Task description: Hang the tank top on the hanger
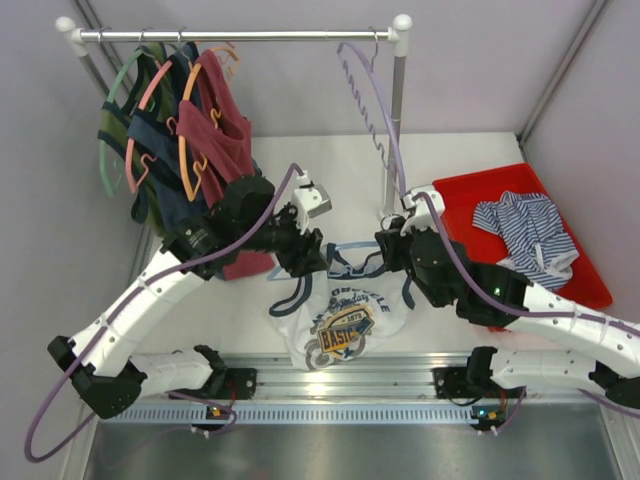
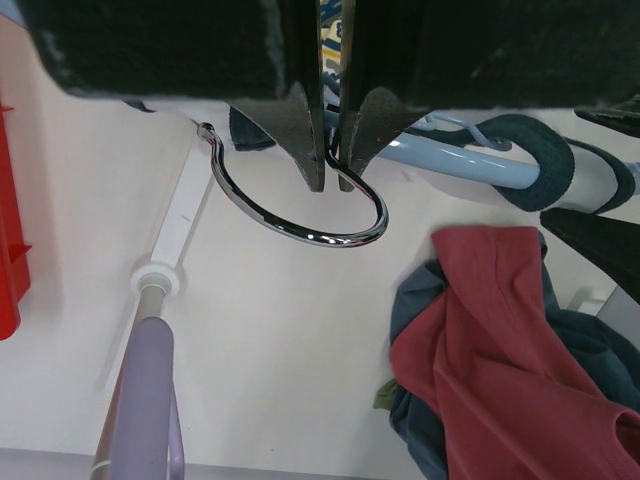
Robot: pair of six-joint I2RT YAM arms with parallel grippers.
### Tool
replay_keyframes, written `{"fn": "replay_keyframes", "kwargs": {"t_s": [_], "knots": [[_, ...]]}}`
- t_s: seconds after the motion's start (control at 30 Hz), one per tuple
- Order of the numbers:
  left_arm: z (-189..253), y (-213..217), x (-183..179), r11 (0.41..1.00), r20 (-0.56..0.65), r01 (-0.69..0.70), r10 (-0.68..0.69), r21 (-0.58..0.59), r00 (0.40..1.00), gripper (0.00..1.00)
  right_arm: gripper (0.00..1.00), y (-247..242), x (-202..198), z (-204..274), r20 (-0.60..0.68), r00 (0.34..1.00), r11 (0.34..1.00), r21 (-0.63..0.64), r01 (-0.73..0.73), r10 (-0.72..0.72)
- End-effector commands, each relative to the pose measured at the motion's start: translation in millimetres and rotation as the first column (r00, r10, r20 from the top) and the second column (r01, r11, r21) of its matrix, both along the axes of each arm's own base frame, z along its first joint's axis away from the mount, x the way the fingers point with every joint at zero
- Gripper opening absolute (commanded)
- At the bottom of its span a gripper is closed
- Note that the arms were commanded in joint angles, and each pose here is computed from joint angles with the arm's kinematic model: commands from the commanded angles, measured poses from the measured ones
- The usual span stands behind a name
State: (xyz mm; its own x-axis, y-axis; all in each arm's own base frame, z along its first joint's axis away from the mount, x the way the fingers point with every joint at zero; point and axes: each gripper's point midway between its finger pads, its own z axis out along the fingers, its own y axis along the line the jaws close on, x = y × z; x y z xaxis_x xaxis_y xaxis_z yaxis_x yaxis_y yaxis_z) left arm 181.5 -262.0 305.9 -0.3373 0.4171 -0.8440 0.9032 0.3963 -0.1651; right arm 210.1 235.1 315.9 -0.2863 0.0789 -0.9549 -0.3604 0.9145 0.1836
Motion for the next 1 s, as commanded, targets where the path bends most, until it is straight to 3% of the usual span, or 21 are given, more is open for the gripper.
{"fn": "replay_keyframes", "kwargs": {"t_s": [0.0, 0.37, 0.47, 0.5, 0.67, 0.87, 0.97], "knots": [[4, -11, 1, 0.997, 0.047, 0.063, -0.061, -0.043, 0.997, 0.59, 0.0, 2, -6, 34, 0.045, 0.999, 0.995, 0.096, -0.031, 0.027], [-12, -19, -10, 0.989, 0.006, 0.123, -0.123, -0.08, 0.992, 0.53, 0.0, -2, -8, 42, 0.057, 0.998, 0.994, 0.105, -0.037, 0.031], [-14, -21, -13, 0.986, -0.007, 0.131, -0.133, -0.101, 0.991, 0.4, 0.0, -3, -8, 44, 0.057, 0.998, 0.993, 0.108, -0.037, 0.031], [-14, -22, -14, 0.985, -0.008, 0.136, -0.138, -0.109, 0.99, 0.3, 0.0, -3, -8, 45, 0.058, 0.998, 0.993, 0.111, -0.039, 0.032], [-12, -24, -17, 0.981, -0.019, 0.136, -0.14, -0.138, 0.99, 0.0, 0.0, -1, -9, 43, 0.055, 0.998, 0.993, 0.107, -0.041, 0.035], [-6, -24, -13, 0.975, -0.006, 0.064, -0.067, -0.214, 0.998, 0.0, 0.02, 1, -7, 40, 0.055, 0.998, 0.995, 0.093, -0.039, 0.034], [-9, -20, -15, 0.971, -0.012, 0.032, -0.036, -0.236, 0.999, 0.0, 0.13, 3, -6, 38, 0.054, 0.998, 0.995, 0.087, -0.038, 0.033]]}}
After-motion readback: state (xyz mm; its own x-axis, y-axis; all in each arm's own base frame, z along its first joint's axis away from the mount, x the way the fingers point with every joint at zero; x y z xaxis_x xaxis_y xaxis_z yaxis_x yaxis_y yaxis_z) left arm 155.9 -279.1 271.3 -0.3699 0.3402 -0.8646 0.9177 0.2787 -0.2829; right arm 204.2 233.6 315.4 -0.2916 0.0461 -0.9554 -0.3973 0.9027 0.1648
